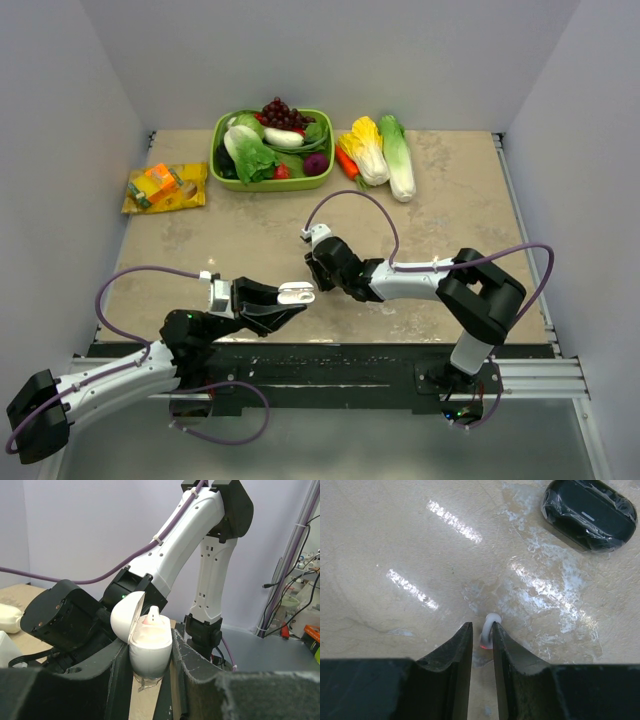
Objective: Insert the wireless bluetooth earbuds into the charging case
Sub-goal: Pick up the earbud from the center of the board, then place the earbud in the charging case.
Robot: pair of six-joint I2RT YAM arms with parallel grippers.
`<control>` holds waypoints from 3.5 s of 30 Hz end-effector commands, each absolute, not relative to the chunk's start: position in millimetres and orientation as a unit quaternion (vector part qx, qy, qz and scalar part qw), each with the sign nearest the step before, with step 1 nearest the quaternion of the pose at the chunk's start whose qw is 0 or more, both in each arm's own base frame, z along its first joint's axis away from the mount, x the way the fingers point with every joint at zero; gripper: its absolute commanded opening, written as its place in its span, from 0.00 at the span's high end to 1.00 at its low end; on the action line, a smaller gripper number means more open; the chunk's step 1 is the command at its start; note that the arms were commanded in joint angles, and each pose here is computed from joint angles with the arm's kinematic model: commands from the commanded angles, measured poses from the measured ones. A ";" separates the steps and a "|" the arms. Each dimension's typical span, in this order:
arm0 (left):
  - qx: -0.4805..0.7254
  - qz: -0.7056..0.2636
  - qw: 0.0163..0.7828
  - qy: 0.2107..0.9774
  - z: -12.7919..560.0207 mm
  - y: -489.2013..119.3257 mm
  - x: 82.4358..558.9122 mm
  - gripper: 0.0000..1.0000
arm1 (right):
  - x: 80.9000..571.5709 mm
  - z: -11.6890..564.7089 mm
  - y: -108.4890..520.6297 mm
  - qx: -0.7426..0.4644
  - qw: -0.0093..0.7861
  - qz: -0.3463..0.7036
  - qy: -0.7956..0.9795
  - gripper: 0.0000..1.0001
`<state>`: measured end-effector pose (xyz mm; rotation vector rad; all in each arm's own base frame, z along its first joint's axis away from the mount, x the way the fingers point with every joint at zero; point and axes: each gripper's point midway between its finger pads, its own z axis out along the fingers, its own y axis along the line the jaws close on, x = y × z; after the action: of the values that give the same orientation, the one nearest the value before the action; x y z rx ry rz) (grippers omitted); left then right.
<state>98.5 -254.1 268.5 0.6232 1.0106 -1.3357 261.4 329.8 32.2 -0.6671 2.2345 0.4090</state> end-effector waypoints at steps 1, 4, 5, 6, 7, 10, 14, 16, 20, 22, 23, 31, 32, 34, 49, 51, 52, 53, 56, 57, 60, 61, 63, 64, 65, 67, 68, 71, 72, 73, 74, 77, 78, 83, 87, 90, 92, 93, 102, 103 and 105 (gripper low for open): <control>0.275 -0.581 0.610 0.463 229.0 -250.7 94.1 1.00 | 267.6 33.9 327.5 -0.255 0.383 0.145 0.876 0.76; 0.275 -0.581 0.610 0.463 229.0 -250.7 94.2 1.00 | 267.4 35.0 327.2 -0.253 0.385 0.145 0.876 0.81; 0.275 -0.580 0.610 0.465 227.9 -250.7 94.2 1.00 | 267.5 35.7 326.7 -0.252 0.386 0.145 0.875 0.84; 0.276 -0.580 0.611 0.463 229.0 -250.6 94.3 1.00 | 268.0 37.6 326.7 -0.251 0.389 0.145 0.875 0.87; 0.276 -0.580 0.610 0.464 228.3 -250.6 94.2 1.00 | 268.6 38.7 326.1 -0.250 0.390 0.144 0.874 0.89; 0.276 -0.579 0.610 0.466 227.3 -250.8 94.7 1.00 | 270.0 43.7 323.9 -0.243 0.396 0.141 0.874 1.00; 0.276 -0.578 0.611 0.466 228.4 -250.9 95.2 1.00 | 268.3 63.3 315.3 -0.228 0.408 0.141 0.873 1.00; 0.274 -0.575 0.613 0.468 228.3 -250.6 96.8 1.00 | 266.5 95.2 312.1 -0.217 0.430 0.160 0.862 1.00; 0.264 -0.567 0.616 0.479 225.7 -249.3 102.2 1.00 | 244.5 142.1 294.7 -0.229 0.438 0.188 0.849 1.00; 0.259 -0.564 0.618 0.483 225.3 -249.0 104.7 1.00 | 235.0 158.8 286.2 -0.240 0.439 0.192 0.844 1.00; 0.257 -0.564 0.618 0.483 225.7 -249.2 105.3 1.00 | 227.4 179.5 275.6 -0.238 0.450 0.199 0.837 1.00; 0.207 -0.541 0.624 0.525 220.3 -248.9 130.1 1.00 | 177.6 292.6 252.9 -0.270 0.519 0.318 0.746 1.00; 0.205 -0.540 0.626 0.523 224.2 -249.5 131.2 1.00 | 169.5 303.4 253.9 -0.281 0.522 0.337 0.731 1.00; 0.212 -0.532 0.624 0.532 220.2 -252.4 134.1 1.00 | 144.6 315.8 259.6 -0.328 0.506 0.383 0.700 1.00; 0.410 -0.578 0.526 0.469 241.8 -313.9 93.5 1.00 | 72.3 324.1 282.5 -0.469 0.425 0.468 0.617 1.00; 0.425 -0.592 0.509 0.458 239.7 -317.9 86.2 1.00 | 67.9 320.3 286.3 -0.478 0.417 0.468 0.615 1.00; 0.429 -0.596 0.505 0.454 240.3 -319.0 84.3 1.00 | 67.7 319.0 287.1 -0.479 0.417 0.466 0.617 1.00; 0.431 -0.602 0.502 0.447 242.7 -319.9 82.0 1.00 | 66.0 316.7 288.8 -0.482 0.412 0.466 0.617 1.00; 0.438 -0.607 0.498 0.439 242.4 -320.8 78.9 1.00 | 64.6 309.7 292.0 -0.488 0.403 0.462 0.621 1.00; 0.441 -0.609 0.496 0.435 242.8 -320.2 76.7 1.00 | 65.5 306.6 293.2 -0.489 0.401 0.459 0.624 1.00; 0.451 -0.615 0.488 0.424 244.0 -318.8 70.3 1.00 | 65.5 299.4 294.2 -0.493 0.395 0.452 0.630 1.00; 0.455 -0.617 0.487 0.419 246.9 -319.3 68.8 1.00 | 64.6 296.6 295.1 -0.496 0.391 0.450 0.632 1.00; 0.461 -0.620 0.479 0.417 246.7 -318.9 65.6 1.00 | 62.4 292.4 296.1 -0.501 0.385 0.446 0.634 1.00; 0.463 -0.621 0.478 0.415 247.2 -318.5 64.4 1.00 | 62.3 289.3 296.9 -0.503 0.382 0.444 0.636 1.00; 0.464 -0.621 0.479 0.412 248.6 -317.3 63.1 1.00 | 61.3 287.2 297.2 -0.505 0.379 0.443 0.637 1.00; 0.465 -0.623 0.479 0.407 251.5 -316.2 61.3 1.00 | 61.8 282.5 298.3 -0.506 0.374 0.439 0.642 1.00; 0.466 -0.624 0.479 0.405 252.4 -315.6 60.4 1.00 | 60.9 282.2 298.3 -0.507 0.373 0.439 0.641 1.00; 0.468 -0.626 0.477 0.402 254.2 -314.7 58.6 1.00 | 61.5 277.0 299.3 -0.508 0.369 0.433 0.647 1.00; 0.467 -0.626 0.478 0.402 254.9 -314.1 58.3 1.00 | 62.3 276.8 299.3 -0.506 0.370 0.431 0.648 1.00; 0.467 -0.627 0.479 0.399 256.6 -313.8 57.8 1.00 | 63.4 274.9 299.0 -0.506 0.371 0.427 0.651 1.00; 0.466 -0.627 0.480 0.398 257.8 -313.2 57.4 1.00 | 63.1 272.9 298.6 -0.507 0.370 0.425 0.652 1.00; 0.466 -0.630 0.480 0.395 260.4 -312.8 56.4 1.00 | 64.7 268.4 299.3 -0.506 0.370 0.419 0.656 1.00; 0.467 -0.631 0.478 0.394 261.7 -313.0 55.8 1.00 | 64.6 267.2 299.9 -0.506 0.369 0.419 0.658 1.00; 0.464 -0.634 0.479 0.391 265.0 -312.2 54.9 1.00 | 67.5 266.8 300.7 -0.502 0.375 0.413 0.661 1.00; 0.462 -0.634 0.481 0.391 266.2 -312.2 55.4 1.00 | 69.9 269.1 302.4 -0.496 0.382 0.413 0.661 1.00; 0.462 -0.634 0.480 0.391 265.5 -312.7 55.7 1.00 | 70.7 269.0 305.0 -0.493 0.381 0.414 0.663 1.00; 0.462 -0.634 0.479 0.394 264.0 -313.2 56.2 1.00 | 71.9 270.2 306.0 -0.491 0.385 0.415 0.662 1.00; 0.462 -0.635 0.477 0.395 263.2 -313.3 55.8 1.00 | 71.4 270.6 306.1 -0.491 0.386 0.416 0.661 1.00; 0.458 -0.635 0.483 0.393 264.7 -313.6 57.4 1.00 | 71.1 263.8 308.6 -0.493 0.378 0.414 0.666 1.00; 0.457 -0.635 0.485 0.391 266.1 -313.5 57.5 1.00 | 71.5 261.6 308.4 -0.492 0.376 0.412 0.668 1.00; 0.456 -0.634 0.487 0.391 267.2 -313.5 58.3 1.00 | 71.6 259.3 308.7 -0.492 0.374 0.411 0.671 1.00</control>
<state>58.7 -312.7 230.8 1.1373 1.0978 -1.5520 67.9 306.2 269.1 -1.2663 1.6923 1.0784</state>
